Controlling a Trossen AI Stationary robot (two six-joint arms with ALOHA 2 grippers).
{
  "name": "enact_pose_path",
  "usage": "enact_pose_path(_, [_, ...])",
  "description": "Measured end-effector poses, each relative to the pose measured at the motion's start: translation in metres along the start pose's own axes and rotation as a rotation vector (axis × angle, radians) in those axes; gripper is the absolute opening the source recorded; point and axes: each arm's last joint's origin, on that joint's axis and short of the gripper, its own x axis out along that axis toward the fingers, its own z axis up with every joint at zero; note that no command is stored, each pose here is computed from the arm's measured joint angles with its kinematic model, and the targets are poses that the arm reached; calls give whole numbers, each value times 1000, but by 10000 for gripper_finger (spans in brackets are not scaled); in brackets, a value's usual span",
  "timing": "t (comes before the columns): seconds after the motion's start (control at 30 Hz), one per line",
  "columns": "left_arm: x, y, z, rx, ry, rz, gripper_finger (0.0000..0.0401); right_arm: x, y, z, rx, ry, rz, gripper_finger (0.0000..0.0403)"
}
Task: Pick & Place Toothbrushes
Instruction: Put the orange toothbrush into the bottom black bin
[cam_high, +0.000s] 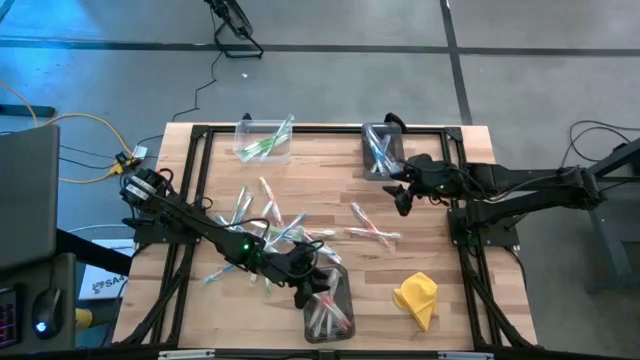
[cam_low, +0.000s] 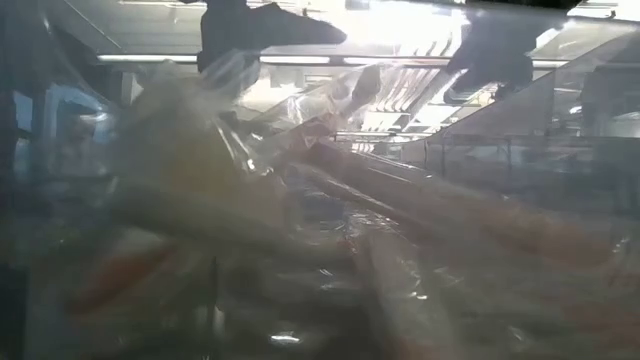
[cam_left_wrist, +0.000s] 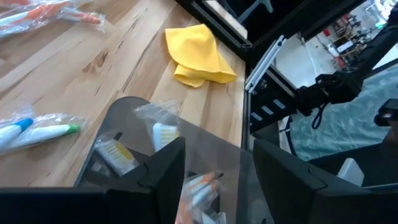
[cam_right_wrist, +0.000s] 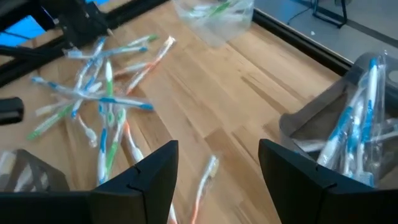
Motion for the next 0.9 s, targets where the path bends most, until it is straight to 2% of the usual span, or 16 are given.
enact_pose_path(0.2, [-7, -3, 13, 48, -18, -30, 186, 0, -1, -2, -8, 24, -8, 215])
enact_pose_path(0.33, [-19, -5, 36, 78, -44, -88, 187, 0, 0, -4, -19, 75, 61, 215])
enact_pose_path(0.5, [-36, 0, 68, 152, -115, -100, 187, -1, 0, -10, -39, 162, 122, 215])
enact_pose_path(0.7, [-48, 9, 95, 162, -195, -72, 187, 2, -2, -19, -67, 263, 93, 215])
enact_pose_path(0.9, [-53, 22, 114, 166, -254, -33, 187, 18, 0, -27, -116, 369, 42, 215])
